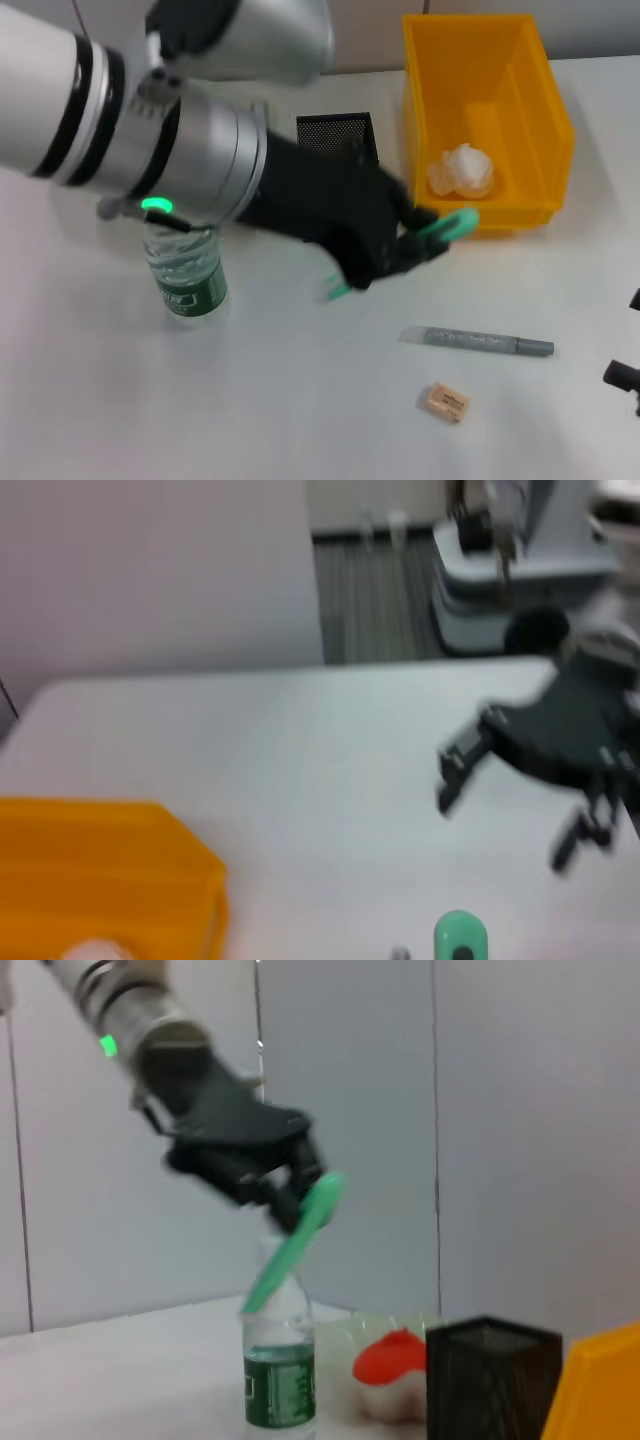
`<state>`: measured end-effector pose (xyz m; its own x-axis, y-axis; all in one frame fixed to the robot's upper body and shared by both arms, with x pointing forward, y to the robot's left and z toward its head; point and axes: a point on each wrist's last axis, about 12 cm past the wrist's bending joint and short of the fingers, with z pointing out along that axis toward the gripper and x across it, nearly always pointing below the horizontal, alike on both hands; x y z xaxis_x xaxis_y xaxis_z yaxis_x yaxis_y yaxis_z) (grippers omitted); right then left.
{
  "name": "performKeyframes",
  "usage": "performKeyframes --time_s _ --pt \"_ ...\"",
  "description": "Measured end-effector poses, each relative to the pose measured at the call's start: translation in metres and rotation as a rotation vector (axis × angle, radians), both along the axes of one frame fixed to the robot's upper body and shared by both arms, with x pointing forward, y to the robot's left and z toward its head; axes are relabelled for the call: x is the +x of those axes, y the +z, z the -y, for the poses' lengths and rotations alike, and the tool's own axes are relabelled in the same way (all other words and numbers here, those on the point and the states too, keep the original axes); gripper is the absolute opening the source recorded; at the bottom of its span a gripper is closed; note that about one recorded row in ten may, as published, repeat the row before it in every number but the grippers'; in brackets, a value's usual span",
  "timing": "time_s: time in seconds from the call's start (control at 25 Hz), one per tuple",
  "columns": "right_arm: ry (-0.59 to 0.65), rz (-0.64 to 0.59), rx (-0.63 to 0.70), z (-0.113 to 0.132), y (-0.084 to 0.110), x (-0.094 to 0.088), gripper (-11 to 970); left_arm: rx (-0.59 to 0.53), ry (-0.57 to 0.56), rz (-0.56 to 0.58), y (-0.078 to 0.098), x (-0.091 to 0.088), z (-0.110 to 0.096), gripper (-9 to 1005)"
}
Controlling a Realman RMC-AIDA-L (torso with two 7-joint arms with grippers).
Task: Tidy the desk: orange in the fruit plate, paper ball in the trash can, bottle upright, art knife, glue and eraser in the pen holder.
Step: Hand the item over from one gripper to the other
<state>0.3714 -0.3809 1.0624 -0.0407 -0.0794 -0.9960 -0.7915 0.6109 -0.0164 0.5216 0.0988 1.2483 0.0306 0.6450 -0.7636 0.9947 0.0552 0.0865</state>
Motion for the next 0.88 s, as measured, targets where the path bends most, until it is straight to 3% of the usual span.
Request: performKeyframes --time_s 0.28,0.48,0.72,0.88 --pt "0.013 0.183 -0.055 -0.015 -0.004 -0.008 797 -0.206 0.042 -0.076 0.009 0.018 -0.012 207" --pt "0.050 0.295 -0.080 -0.022 -0.003 -0.008 797 -0.284 0.049 -0.116 0.001 0.025 -0.018 211" --pt "0.042 0.651 -0.214 -0.036 -0.007 -0.017 798 -0.309 0.075 -0.142 -0.001 0.029 -0.020 215" --pt "0.039 0.813 -0.336 -0.040 -0.009 -0.013 797 -0.314 0.086 -0.157 0.000 0.030 -0.020 218"
